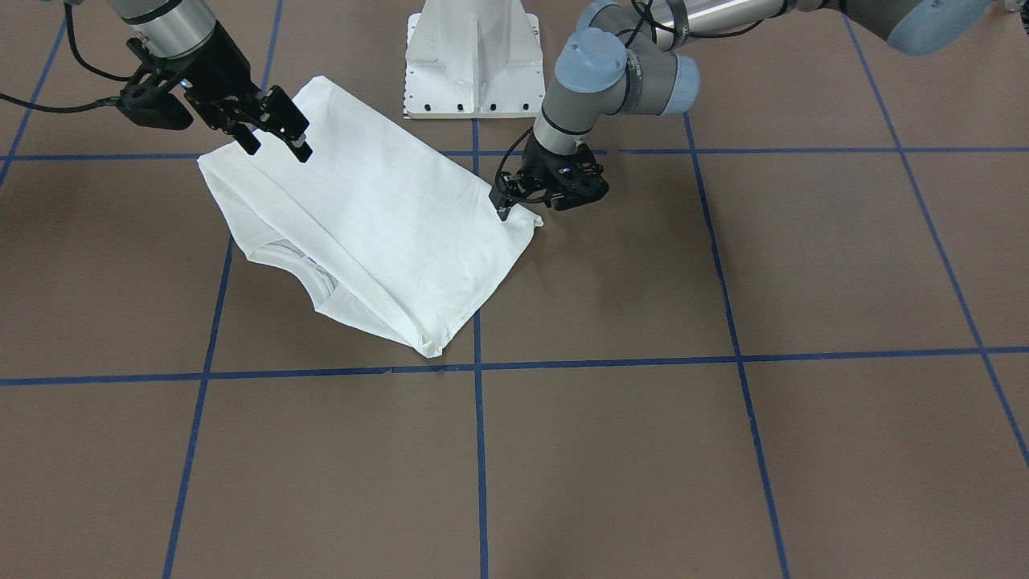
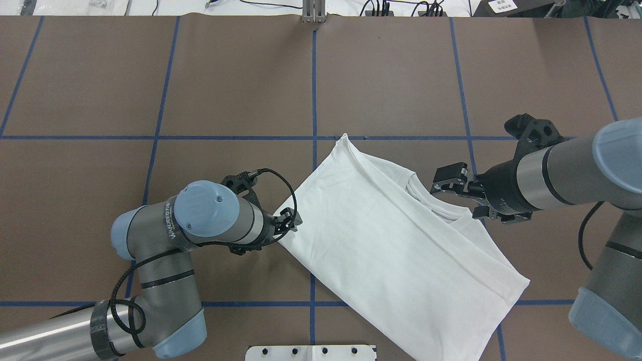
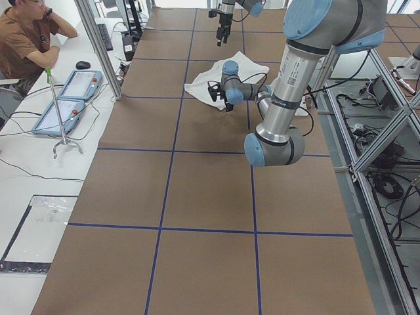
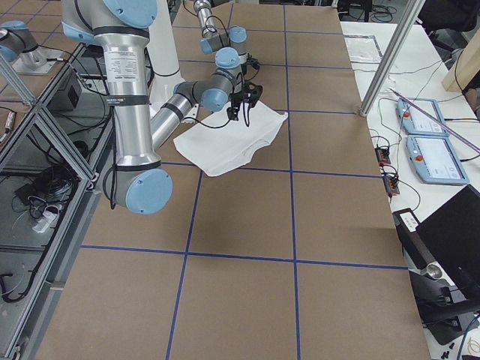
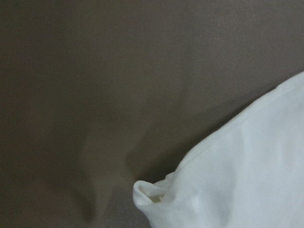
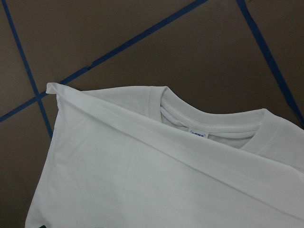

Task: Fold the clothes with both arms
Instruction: 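Grasp the shirt's far corner with the left gripper while the right gripper releases and rises, then pull the grasped corner away from the robot with the left gripper, straightening the shirt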

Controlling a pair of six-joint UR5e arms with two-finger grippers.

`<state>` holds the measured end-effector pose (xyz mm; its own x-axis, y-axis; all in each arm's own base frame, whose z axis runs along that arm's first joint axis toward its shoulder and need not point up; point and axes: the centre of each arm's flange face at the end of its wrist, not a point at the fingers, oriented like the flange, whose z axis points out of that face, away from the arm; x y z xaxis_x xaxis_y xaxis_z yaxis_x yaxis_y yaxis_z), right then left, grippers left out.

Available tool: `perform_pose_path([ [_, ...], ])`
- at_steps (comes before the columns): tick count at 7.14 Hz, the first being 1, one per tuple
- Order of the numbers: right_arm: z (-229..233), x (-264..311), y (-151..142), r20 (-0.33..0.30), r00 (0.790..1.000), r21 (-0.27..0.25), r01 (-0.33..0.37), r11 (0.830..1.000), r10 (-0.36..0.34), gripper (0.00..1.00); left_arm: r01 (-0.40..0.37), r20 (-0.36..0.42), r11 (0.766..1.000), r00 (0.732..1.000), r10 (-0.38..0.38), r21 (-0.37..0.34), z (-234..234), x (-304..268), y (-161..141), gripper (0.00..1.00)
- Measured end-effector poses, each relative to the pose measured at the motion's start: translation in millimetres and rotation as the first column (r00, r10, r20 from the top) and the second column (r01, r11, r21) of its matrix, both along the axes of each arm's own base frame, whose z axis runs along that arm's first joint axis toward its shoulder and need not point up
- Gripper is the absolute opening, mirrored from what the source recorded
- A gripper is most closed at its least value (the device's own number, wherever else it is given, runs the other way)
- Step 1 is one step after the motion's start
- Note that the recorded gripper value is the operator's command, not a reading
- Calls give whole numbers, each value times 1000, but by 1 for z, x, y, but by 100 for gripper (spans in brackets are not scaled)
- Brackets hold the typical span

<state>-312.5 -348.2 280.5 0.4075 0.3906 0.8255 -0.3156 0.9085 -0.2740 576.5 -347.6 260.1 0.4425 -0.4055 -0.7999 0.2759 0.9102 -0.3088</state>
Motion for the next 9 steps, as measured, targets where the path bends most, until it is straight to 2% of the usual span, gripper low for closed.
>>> perform_pose_path([
  [2,1,-1,-1,-2,1000,0,-2,1000,2,100,13,4,1000,1000,-13,9,1,1,-2,13],
  [3,2,-1,-2,-4,1000,-1,-4,1000,4,100,13,4,1000,1000,-13,13,2,2,-2,0],
  [6,2,1,-4,-5,1000,-2,-10,1000,10,100,17,-20,999,1000,-16,30,-3,1,-7,0],
  [7,3,2,-4,-5,1000,-2,-12,1000,12,100,44,-25,998,999,-43,33,-4,-9,-23,0],
  [9,0,5,-9,-1,999,-3,-32,999,32,100,129,-10,990,992,-128,54,1,-47,-81,0],
])
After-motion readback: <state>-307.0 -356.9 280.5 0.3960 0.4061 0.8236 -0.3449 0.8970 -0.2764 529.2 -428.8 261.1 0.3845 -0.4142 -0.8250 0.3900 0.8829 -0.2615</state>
